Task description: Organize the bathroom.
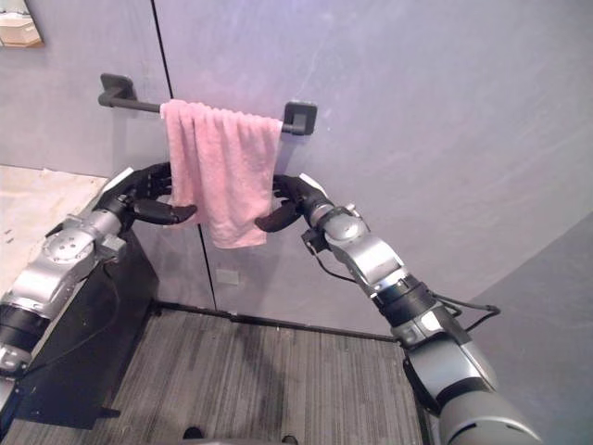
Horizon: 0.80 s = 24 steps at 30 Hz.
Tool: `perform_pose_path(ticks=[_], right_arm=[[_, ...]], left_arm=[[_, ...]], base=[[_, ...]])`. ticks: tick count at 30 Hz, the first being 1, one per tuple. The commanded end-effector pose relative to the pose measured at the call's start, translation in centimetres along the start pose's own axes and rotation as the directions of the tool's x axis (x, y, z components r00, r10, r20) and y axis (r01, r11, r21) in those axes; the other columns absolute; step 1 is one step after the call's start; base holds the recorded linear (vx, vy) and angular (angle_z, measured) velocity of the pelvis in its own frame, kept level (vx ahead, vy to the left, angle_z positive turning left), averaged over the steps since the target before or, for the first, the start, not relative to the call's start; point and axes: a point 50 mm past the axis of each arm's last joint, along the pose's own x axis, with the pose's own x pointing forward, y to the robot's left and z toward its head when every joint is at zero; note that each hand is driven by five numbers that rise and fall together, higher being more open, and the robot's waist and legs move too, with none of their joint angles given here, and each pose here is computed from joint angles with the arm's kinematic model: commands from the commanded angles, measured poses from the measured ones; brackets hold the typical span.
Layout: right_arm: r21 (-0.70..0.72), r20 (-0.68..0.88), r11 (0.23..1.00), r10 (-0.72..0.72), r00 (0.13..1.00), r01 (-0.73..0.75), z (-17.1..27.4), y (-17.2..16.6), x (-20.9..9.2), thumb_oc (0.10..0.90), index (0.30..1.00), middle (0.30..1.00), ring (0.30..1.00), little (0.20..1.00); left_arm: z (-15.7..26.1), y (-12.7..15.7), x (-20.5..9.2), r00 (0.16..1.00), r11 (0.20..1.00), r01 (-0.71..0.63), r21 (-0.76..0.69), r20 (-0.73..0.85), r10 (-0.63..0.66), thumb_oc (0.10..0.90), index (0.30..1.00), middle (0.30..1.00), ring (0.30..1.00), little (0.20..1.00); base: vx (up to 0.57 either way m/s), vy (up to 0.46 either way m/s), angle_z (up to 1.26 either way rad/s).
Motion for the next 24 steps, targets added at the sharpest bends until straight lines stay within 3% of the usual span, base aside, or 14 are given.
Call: perform_pose_path(ticks=[1,11,24], right_arm=[[-0.036,0.211,0.997,-0.058,0.976,0.067,6.0,-1.4,0.7,0.800,0.900,0.900,0.900,0.900],[-0.027,0.211,0.998,-0.050,0.976,0.057,6.6,-1.2,1.0,0.800,0.900,0.900,0.900,0.900],[0.022,0.231,0.998,-0.066,0.971,0.062,8.6,-0.7,1.7,0.800,0.900,0.900,0.900,0.900]], left_arm=[[5.9,1.3,2.4,0.973,0.999,-0.053,-0.006,0.226,0.053,0.800,0.900,0.900,0.900,0.900],[6.1,3.7,2.4,0.957,0.982,-0.190,0.016,0.227,0.181,0.800,0.900,0.900,0.900,0.900],[6.9,3.3,3.5,0.970,0.990,-0.133,0.044,0.211,0.121,0.800,0.900,0.900,0.900,0.900]], base=[[0.00,0.000,0.00],[0.00,0.000,0.00],[0.00,0.000,0.00]])
